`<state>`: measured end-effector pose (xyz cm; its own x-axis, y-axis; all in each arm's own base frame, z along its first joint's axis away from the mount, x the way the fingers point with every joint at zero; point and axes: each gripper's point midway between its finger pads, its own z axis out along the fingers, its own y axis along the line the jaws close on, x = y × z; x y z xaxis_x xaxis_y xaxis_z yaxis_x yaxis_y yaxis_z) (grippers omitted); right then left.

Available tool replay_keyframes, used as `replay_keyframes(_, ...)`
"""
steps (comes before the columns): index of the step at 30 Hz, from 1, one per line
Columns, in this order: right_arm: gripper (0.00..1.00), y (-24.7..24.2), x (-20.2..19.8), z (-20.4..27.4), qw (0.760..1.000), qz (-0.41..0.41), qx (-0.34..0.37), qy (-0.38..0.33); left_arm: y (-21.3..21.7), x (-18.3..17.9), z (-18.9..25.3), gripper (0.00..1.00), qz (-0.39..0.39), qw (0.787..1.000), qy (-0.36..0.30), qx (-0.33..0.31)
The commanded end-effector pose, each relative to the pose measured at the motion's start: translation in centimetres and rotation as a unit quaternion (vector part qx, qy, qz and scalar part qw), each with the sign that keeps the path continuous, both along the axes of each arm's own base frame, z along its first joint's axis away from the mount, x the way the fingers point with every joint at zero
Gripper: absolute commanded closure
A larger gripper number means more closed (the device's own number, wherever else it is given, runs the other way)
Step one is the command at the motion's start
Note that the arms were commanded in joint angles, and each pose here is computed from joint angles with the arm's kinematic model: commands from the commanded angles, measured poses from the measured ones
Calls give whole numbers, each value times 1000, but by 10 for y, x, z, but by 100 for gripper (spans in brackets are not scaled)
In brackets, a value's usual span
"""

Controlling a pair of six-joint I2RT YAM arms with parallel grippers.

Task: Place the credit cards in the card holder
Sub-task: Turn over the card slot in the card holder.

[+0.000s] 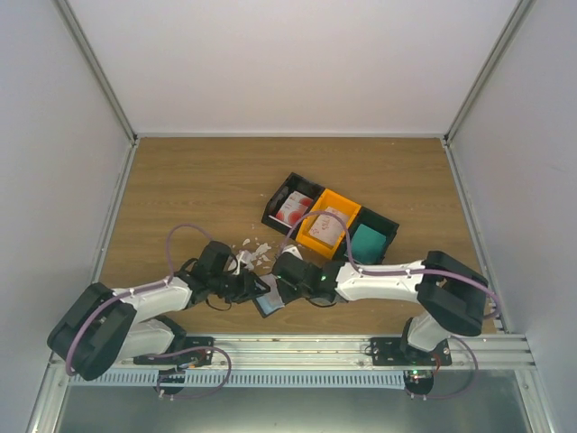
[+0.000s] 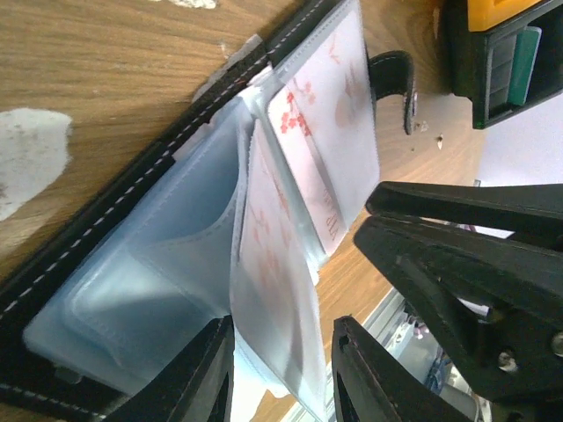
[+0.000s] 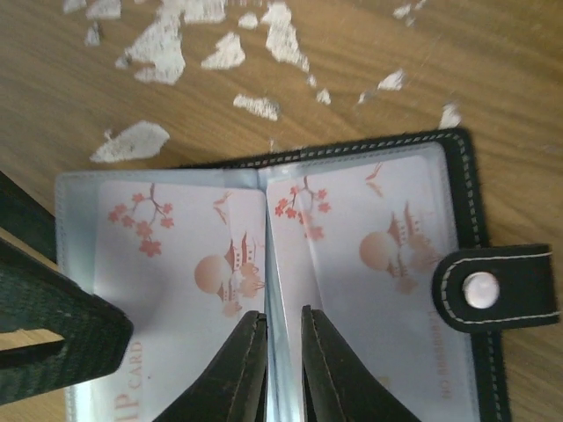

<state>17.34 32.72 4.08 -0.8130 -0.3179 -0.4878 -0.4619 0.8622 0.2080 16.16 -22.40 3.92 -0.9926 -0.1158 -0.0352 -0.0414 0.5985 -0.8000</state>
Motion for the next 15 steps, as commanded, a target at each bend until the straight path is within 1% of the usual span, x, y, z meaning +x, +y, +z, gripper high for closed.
replay_keyframes(1,86,-4,15,28,999,-35,14,-39,-12,13,21,66,-17,999,-40,-33)
replay_keyframes(5,85,-11,18,41,997,-51,26,-54,-17,15,28,66,-30,997,-48,-45)
replay_keyframes(7,82,-15,20,45,996,-60,31,-59,-20,16,32,67,-36,997,-51,-50)
replay_keyframes(10,81,-22,22,49,995,-72,36,-64,-24,18,37,67,-45,996,-55,-59)
replay_keyframes(15,81,-34,23,52,993,-91,43,-68,-30,22,39,65,-54,995,-57,-67)
